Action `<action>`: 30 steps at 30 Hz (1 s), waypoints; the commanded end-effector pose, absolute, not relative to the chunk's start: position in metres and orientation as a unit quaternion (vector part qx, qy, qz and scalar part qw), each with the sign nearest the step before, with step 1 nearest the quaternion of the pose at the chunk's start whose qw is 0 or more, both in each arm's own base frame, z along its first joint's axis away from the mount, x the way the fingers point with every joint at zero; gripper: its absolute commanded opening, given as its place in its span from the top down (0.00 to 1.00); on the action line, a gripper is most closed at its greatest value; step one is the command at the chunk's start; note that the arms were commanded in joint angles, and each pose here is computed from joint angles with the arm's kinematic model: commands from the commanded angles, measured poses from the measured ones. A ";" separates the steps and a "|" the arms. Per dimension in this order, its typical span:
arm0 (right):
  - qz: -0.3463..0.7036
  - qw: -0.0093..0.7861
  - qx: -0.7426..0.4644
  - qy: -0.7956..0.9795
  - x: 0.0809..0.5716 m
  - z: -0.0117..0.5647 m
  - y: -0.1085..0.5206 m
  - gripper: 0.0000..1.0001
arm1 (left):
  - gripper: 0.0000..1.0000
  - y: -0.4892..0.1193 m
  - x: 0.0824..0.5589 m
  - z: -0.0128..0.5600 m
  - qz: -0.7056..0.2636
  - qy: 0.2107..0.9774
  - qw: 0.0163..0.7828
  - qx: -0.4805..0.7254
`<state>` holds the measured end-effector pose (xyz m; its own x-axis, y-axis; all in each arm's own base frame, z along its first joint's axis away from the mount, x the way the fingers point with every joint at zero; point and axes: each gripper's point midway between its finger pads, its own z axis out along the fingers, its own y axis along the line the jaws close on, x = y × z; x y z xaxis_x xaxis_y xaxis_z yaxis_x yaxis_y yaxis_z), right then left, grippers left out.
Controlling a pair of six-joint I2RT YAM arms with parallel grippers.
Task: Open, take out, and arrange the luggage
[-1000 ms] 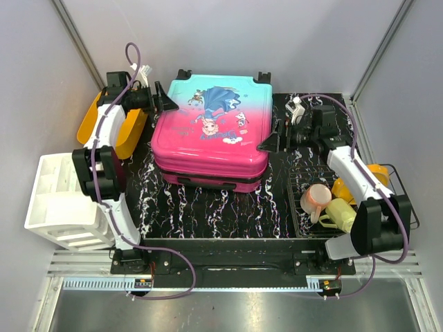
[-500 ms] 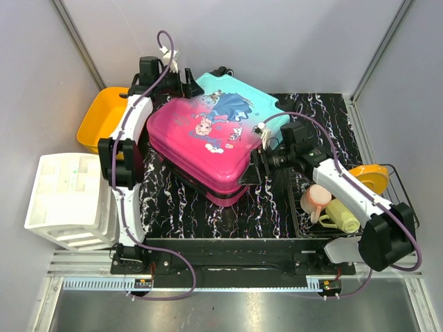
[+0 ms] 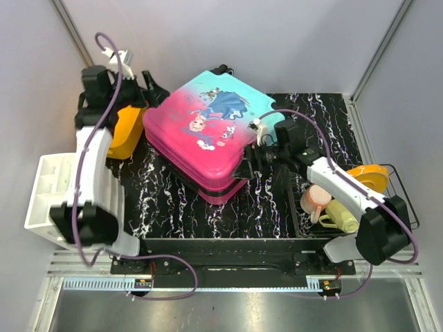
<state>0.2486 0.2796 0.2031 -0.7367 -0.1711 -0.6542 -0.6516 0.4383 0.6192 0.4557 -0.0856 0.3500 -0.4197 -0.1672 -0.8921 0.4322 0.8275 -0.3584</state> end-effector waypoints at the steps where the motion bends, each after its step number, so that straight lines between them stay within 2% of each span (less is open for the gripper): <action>1: 0.449 0.451 -0.288 0.715 0.319 0.270 0.317 0.15 | 0.01 -0.073 0.407 0.347 -0.242 0.789 0.564 0.044; 3: 0.446 0.461 -0.285 0.712 0.330 0.275 0.321 0.12 | 0.01 -0.068 0.387 0.358 -0.228 0.775 0.587 0.042; 7: 0.404 0.496 -0.288 0.713 0.332 0.293 0.303 0.00 | 0.01 -0.074 0.355 0.346 -0.236 0.778 0.577 0.078; 11: 0.319 0.553 -0.271 0.720 0.322 0.311 0.255 0.00 | 0.01 -0.075 0.337 0.330 -0.251 0.792 0.554 0.052; 16: 0.287 0.535 -0.258 0.752 0.313 0.285 0.197 0.00 | 0.02 -0.081 0.321 0.295 -0.293 0.811 0.506 0.001; 22: 0.255 0.494 -0.245 0.794 0.324 0.229 0.157 0.15 | 0.03 -0.074 0.320 0.290 -0.294 0.807 0.510 -0.047; 30: 0.209 0.508 -0.283 0.786 0.346 0.177 0.151 0.29 | 0.09 -0.067 0.328 0.274 -0.285 0.824 0.482 -0.089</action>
